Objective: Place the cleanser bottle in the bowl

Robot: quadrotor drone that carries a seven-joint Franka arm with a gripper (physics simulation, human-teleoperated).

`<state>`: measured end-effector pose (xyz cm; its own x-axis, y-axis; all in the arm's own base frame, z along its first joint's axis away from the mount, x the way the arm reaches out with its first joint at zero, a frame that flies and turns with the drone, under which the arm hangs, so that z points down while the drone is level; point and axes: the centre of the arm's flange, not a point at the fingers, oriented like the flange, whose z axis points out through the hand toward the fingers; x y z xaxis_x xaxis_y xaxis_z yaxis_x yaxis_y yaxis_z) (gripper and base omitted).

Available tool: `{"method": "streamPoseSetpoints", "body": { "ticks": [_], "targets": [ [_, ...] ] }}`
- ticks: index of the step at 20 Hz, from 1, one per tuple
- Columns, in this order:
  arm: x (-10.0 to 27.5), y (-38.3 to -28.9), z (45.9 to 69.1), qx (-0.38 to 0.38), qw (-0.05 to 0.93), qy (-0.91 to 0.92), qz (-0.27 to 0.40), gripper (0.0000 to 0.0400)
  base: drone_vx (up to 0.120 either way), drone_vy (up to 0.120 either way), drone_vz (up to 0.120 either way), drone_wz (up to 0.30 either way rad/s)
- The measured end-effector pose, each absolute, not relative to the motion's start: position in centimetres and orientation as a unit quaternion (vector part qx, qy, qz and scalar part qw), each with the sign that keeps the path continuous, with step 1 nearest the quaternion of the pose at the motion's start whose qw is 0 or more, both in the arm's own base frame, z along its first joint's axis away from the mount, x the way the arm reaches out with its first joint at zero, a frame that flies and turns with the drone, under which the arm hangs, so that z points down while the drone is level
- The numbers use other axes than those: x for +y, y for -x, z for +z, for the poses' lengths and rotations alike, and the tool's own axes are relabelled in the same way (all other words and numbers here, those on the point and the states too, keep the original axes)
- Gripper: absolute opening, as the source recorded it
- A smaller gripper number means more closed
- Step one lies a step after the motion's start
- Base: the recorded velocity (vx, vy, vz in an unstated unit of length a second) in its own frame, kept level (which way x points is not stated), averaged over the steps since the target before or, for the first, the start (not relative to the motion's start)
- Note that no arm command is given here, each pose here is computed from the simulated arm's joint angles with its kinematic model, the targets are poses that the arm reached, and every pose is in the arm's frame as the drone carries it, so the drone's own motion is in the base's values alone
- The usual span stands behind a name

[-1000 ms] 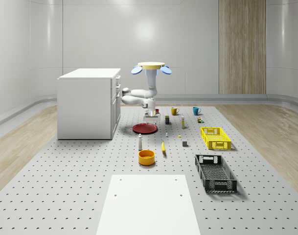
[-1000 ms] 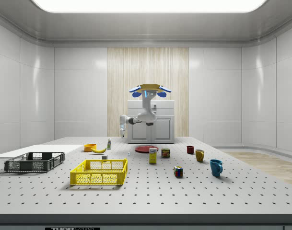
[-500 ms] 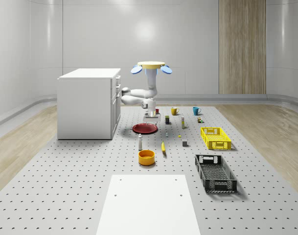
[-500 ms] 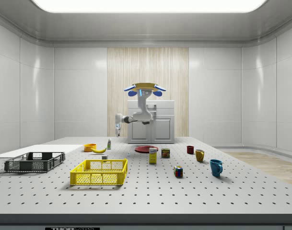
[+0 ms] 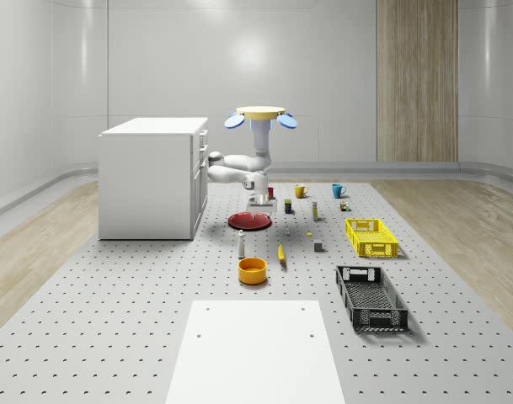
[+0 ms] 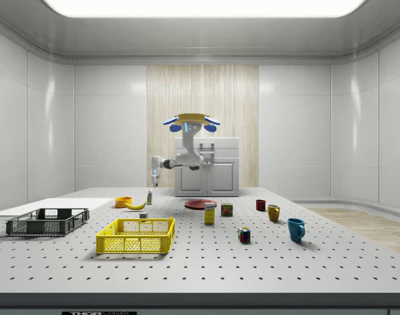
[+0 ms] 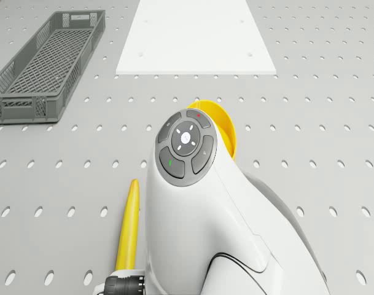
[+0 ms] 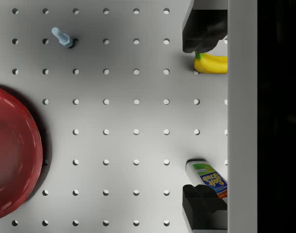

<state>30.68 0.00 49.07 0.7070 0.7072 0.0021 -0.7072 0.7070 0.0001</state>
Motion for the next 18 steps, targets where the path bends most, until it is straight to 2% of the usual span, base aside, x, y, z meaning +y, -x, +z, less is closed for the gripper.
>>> {"method": "streamPoseSetpoints", "body": {
  "ticks": [9,18],
  "targets": [
    [0.0,-30.68,49.1,-0.001,0.924,0.000,0.383,0.0400,0.120,0.000,0.000,0.000],
    [2.5,-30.68,49.1,-0.001,0.924,0.000,0.383,0.0400,0.004,0.000,0.000,0.000]
  ]
}}
